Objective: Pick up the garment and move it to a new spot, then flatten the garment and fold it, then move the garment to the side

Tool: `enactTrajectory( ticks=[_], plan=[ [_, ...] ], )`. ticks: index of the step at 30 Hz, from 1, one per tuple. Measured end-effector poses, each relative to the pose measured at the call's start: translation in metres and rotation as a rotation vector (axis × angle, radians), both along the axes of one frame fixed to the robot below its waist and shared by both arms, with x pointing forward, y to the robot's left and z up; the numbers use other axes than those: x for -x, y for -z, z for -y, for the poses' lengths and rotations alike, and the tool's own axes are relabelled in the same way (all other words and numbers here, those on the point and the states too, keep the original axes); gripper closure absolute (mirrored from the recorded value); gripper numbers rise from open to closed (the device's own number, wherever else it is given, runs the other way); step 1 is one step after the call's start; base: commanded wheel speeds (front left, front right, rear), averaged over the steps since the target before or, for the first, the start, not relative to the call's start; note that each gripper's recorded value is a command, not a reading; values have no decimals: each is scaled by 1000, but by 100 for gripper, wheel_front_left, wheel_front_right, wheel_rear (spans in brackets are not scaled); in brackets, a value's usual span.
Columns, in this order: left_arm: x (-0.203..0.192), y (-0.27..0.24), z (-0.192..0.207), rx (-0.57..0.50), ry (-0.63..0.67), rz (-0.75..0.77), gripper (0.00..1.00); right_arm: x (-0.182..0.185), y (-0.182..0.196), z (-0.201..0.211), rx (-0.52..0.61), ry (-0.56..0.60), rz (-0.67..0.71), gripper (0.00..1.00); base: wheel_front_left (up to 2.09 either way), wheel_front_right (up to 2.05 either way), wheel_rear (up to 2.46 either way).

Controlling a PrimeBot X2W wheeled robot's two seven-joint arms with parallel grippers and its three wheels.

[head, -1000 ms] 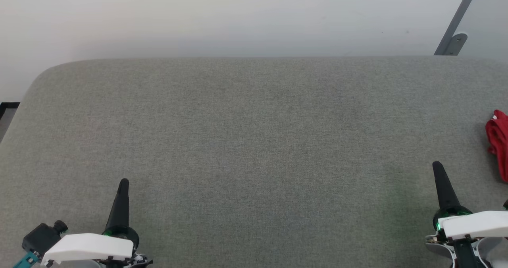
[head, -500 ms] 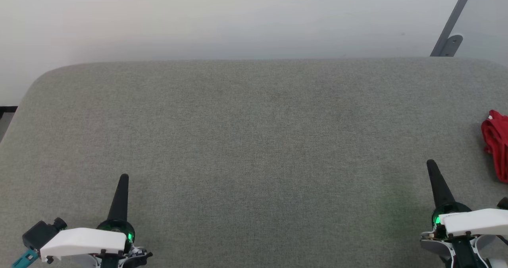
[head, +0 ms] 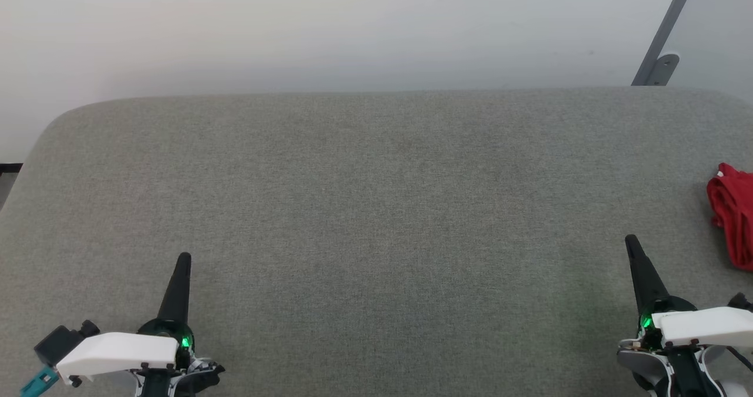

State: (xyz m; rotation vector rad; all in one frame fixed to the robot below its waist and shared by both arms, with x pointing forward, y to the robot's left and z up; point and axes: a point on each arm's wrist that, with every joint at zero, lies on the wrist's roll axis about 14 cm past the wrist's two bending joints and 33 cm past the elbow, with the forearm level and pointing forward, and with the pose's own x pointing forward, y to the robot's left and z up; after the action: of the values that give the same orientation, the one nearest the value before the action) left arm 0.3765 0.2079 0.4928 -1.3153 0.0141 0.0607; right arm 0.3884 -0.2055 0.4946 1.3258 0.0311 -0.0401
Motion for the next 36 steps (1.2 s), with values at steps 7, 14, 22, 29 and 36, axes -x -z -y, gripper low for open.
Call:
enactTrajectory(
  ticks=[7,14,22,29,36],
  plan=[
    [-1,0,2,48,6,0,100,0,-1,-1,-45,-1,4,100,0,0,0],
    [-4,-4,3,103,10,14,100,0,-4,-3,-97,-4,13,100,0,0,0],
    [-6,-5,5,163,17,18,100,0,-6,-3,-154,-2,22,100,0,0,0],
    [-10,-10,7,213,24,33,100,1,-8,-4,-198,-3,30,100,0,0,0],
    [-11,-11,9,254,31,37,100,1,-10,-6,-243,-7,39,100,0,0,0]
  ],
)
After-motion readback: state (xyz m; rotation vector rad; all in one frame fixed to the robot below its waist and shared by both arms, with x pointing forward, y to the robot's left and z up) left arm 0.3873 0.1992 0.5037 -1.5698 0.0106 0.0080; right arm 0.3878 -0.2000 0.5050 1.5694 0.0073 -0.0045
